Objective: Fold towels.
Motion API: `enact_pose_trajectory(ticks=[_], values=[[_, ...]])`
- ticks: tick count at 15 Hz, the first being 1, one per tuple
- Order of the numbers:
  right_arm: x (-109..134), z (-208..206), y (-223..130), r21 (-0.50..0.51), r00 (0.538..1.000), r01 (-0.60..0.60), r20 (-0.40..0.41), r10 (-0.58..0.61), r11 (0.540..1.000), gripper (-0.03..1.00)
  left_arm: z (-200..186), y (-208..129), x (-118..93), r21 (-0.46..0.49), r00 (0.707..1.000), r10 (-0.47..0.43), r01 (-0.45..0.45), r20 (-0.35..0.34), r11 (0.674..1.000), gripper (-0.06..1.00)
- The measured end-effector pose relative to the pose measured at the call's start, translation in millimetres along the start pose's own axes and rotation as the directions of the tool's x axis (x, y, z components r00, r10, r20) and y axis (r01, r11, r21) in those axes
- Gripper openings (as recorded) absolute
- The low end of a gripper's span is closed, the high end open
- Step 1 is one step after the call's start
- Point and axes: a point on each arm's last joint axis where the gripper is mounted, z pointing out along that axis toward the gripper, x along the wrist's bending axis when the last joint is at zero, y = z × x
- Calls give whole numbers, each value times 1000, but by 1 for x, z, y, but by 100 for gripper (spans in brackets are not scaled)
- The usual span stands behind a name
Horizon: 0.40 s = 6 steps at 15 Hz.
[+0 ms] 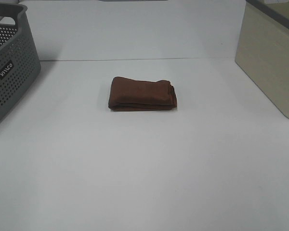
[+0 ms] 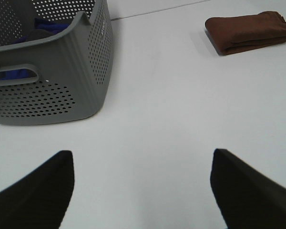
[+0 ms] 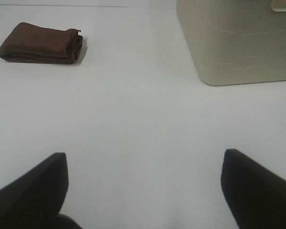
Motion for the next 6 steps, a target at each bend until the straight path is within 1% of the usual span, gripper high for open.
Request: enact_pose_trajectory(ticks=[6], values=[[0, 0, 0, 0, 1000, 0, 0, 0, 1000, 82, 0, 0, 0, 0, 1000, 0, 0, 0, 1000, 75]])
